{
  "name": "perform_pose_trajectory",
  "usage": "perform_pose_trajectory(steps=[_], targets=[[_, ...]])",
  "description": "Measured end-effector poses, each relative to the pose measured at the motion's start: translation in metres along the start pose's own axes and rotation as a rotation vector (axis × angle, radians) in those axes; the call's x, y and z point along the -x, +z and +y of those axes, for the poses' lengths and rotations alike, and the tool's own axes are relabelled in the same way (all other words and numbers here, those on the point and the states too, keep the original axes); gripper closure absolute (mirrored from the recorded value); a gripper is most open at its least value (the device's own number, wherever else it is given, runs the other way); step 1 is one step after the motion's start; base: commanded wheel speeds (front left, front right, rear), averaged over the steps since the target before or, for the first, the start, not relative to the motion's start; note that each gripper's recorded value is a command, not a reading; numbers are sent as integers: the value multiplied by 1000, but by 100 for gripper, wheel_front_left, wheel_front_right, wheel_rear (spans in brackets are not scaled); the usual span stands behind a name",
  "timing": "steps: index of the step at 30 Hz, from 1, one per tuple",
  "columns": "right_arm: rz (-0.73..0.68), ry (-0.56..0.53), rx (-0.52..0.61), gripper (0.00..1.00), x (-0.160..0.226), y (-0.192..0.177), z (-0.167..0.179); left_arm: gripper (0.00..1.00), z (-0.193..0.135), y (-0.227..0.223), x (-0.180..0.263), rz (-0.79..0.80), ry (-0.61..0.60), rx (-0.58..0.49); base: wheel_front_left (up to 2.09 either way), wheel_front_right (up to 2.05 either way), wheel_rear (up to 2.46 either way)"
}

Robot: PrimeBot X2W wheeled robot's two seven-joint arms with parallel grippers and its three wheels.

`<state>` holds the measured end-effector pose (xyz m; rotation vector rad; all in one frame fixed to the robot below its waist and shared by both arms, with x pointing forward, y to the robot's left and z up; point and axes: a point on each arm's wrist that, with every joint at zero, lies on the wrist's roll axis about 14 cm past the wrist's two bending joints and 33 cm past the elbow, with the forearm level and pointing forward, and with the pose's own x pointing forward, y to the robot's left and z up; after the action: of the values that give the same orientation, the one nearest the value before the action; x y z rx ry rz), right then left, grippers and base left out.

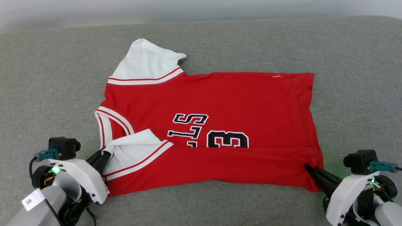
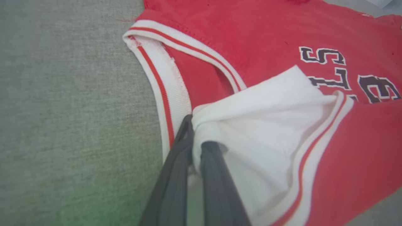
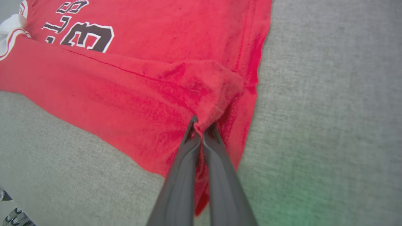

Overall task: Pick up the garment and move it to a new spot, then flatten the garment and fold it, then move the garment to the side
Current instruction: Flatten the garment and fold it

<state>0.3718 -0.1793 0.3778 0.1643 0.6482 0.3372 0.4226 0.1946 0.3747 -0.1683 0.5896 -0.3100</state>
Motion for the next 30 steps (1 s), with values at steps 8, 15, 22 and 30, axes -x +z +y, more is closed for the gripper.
perform_pose_trajectory(steps=[8,15,22,30], targets=[[-20,4,-12,95,-4,3,4,56,-1,-2,-3,-20,10,11,0,0,0],[-159,0,-3,0,5,37,6,0,11,30,16,-118,37,-55,0,0,0],[-261,0,46,0,17,69,13,0,12,72,42,-123,19,-142,0,0,0],[-283,4,71,0,22,79,22,0,-4,57,59,171,-45,-160,0,0,0]])
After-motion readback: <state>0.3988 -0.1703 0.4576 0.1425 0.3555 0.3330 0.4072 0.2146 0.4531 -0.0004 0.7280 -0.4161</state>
